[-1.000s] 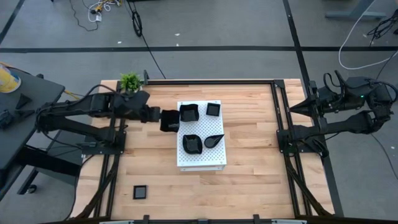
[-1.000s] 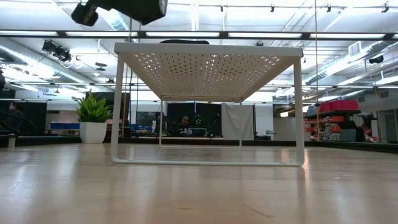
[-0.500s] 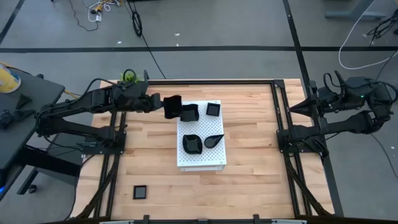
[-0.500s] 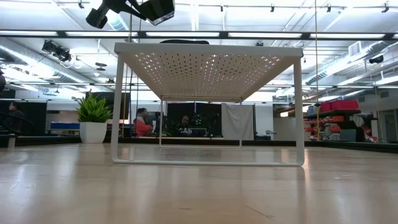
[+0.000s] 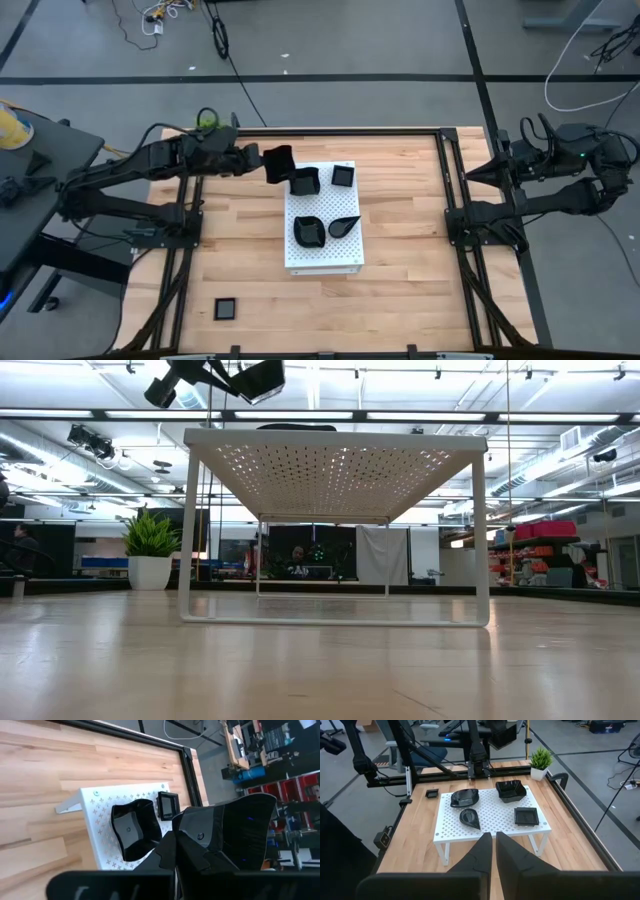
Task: Pick & Place Mini shaped plates
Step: Stack the black distorted square plate on top of the other black distorted square plate on the shelf
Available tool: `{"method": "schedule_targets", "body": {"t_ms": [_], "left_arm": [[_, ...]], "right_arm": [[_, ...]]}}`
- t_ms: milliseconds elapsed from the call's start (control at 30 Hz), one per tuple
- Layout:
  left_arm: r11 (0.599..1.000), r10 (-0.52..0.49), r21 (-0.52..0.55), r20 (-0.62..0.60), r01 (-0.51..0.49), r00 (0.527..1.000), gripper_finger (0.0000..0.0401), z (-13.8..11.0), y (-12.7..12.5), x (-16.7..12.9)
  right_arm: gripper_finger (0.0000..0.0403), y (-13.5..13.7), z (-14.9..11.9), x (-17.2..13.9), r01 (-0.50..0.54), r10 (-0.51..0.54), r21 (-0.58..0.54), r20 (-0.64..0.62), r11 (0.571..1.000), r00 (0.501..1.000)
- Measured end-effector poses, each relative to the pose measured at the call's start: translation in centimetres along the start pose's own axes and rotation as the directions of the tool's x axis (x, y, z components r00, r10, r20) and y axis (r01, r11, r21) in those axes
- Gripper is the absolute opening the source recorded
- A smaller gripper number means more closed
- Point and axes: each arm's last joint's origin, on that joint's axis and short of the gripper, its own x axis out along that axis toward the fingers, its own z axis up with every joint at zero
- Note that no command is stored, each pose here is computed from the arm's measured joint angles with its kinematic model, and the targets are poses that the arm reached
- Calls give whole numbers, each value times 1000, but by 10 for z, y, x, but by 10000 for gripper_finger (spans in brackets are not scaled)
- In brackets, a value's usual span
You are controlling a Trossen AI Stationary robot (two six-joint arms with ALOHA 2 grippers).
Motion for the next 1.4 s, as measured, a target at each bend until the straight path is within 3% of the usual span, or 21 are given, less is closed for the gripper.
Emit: {"method": "schedule_targets", "body": {"t_ms": [567,1400], "left_arm": [[998,-41,-57,-97,35,994,7,-1,-9,46],[995,57,-66,-261,-77,964,7,1,9,101]], "right_arm": [[29,0,0,0,0,0,0,-1,1000,1000],[29,0,0,0,0,0,0,-1,1000,1000]]}}
